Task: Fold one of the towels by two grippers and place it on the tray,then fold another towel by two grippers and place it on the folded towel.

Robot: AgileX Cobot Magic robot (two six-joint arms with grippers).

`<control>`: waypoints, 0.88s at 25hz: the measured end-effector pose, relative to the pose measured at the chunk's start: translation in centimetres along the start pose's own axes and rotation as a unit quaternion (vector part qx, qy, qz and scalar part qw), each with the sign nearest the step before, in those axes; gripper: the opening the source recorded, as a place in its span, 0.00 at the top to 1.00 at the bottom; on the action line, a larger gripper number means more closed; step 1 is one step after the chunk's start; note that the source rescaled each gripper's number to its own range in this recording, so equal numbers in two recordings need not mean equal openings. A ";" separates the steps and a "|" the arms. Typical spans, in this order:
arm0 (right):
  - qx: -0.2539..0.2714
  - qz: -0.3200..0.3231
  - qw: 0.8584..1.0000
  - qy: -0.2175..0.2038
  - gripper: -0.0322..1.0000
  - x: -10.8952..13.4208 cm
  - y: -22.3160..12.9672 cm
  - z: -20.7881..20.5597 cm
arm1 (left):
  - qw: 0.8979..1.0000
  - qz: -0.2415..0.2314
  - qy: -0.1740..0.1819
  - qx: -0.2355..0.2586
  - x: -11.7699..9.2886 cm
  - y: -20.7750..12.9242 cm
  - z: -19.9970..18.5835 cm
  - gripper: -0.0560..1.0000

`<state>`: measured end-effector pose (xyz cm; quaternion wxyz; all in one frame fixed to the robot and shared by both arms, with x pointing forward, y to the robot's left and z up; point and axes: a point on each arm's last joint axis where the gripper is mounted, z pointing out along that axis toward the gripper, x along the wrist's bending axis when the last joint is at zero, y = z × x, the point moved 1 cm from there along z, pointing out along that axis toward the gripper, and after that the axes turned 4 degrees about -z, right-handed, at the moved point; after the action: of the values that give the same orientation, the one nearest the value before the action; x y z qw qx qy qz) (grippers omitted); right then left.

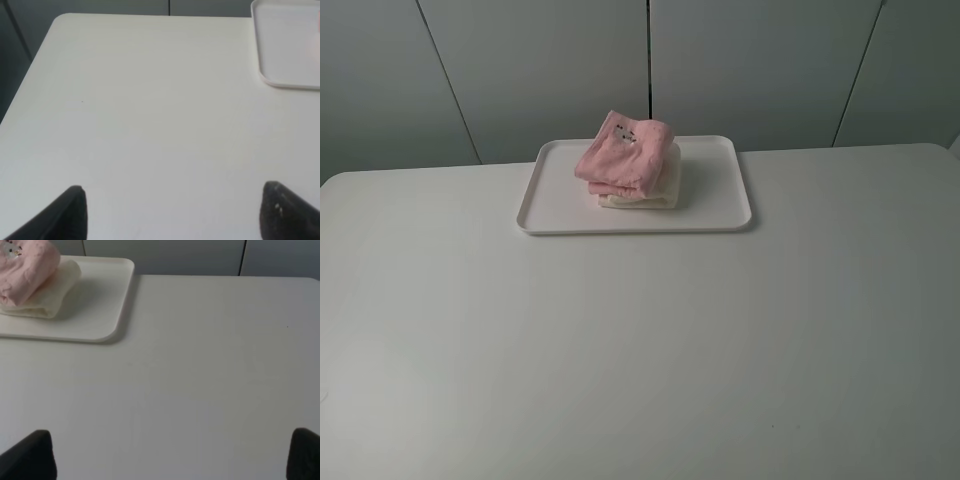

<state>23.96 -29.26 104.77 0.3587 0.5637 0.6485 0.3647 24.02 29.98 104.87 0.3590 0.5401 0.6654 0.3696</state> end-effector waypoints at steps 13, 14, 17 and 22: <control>0.000 -0.001 1.000 0.000 0.00 0.0 0.0 0.0 | 1.000 0.002 0.003 0.000 0.1 0.0 0.0 0.08; 0.000 -0.001 1.000 0.000 0.00 0.0 0.0 0.0 | 1.000 0.002 0.003 0.000 0.1 0.0 0.0 0.08; 0.000 -0.001 1.000 0.000 0.00 0.0 0.0 0.0 | 1.000 0.002 0.003 0.000 0.1 0.0 0.0 0.08; 0.000 -0.001 1.000 0.000 0.00 0.0 0.0 0.0 | 1.000 0.002 0.003 0.000 0.1 0.0 0.0 0.08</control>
<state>23.96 -29.26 104.77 0.3591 0.5631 0.6490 0.3643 24.01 30.04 104.87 0.3566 0.5400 0.6655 0.3719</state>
